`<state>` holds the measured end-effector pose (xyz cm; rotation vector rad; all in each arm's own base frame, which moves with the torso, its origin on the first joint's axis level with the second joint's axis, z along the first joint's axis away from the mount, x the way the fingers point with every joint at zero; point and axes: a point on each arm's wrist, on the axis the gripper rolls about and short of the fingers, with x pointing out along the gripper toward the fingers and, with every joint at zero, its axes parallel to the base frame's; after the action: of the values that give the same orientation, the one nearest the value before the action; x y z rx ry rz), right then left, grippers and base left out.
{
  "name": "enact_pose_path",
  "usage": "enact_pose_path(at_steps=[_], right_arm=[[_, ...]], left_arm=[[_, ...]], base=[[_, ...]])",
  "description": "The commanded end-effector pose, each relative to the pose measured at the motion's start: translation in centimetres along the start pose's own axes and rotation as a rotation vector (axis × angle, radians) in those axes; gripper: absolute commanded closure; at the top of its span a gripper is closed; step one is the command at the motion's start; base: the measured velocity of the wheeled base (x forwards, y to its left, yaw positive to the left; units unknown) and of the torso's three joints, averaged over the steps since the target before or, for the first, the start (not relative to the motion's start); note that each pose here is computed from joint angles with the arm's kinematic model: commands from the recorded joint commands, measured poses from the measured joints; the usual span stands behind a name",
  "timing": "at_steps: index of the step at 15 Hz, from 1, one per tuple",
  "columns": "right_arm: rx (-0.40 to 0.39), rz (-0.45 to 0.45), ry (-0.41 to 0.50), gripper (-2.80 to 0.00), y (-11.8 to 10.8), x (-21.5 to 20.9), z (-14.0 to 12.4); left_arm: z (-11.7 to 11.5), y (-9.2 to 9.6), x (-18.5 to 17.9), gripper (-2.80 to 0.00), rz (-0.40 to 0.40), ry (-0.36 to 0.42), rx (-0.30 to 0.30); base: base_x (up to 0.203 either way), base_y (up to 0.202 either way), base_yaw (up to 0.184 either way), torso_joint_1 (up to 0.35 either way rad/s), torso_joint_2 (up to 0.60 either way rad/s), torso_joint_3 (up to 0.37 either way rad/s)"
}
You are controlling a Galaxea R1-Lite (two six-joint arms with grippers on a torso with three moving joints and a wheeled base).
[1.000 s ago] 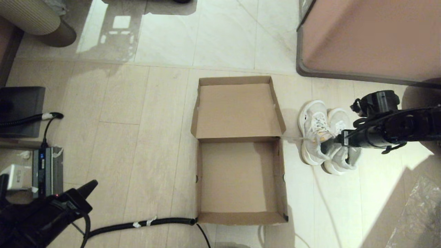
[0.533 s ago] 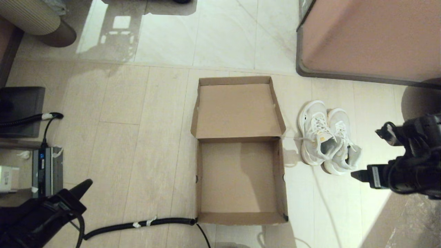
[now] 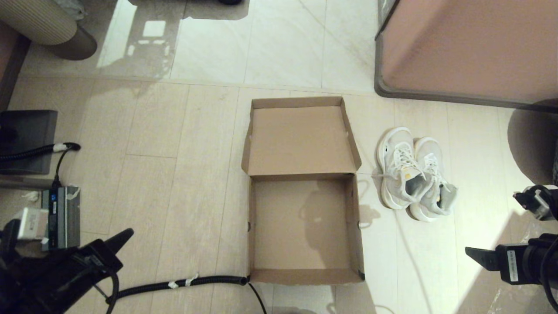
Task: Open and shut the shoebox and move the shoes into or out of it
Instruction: Put the shoes into the shoe box
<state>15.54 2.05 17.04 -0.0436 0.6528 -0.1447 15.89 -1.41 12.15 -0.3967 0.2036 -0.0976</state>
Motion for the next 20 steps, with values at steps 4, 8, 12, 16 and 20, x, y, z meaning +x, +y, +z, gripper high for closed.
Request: enact_pose_path(at_steps=[4, 8, 12, 16, 20], right_arm=[[0.000, 0.007, -0.012, -2.80, 0.3, 0.5, 1.3], [0.007, -0.013, 0.026, -2.80, 1.2, 4.4, 3.1], [0.044, -0.019, 0.094, -2.80, 1.6, 13.0, 4.8], [0.131, -0.055, 0.024, -2.80, -2.4, 21.0, 8.8], [0.124, -0.052, 0.052, -2.80, -5.4, 23.8, 8.2]], left_arm=[[-0.8, -4.4, 6.2, 0.00, -0.242, 0.123, 0.037], [-1.3, -7.5, 8.4, 0.00, -0.347, 0.132, 0.058], [0.2, -6.0, 5.8, 0.00, -0.278, 0.053, 0.044], [0.4, -2.1, 3.7, 0.00, -0.082, 0.020, 0.020], [-0.1, -1.7, 3.9, 0.00, -0.053, 0.041, 0.021]], base=[[0.000, 0.000, 0.000, 0.000, 0.00, 0.000], [0.000, 0.000, 0.000, 0.000, 0.00, 0.000], [0.000, 0.000, 0.000, 0.000, 0.00, 0.000], [0.000, 0.000, 0.000, 0.000, 0.00, 0.000], [0.000, 0.000, 0.000, 0.000, 0.00, 0.000]])
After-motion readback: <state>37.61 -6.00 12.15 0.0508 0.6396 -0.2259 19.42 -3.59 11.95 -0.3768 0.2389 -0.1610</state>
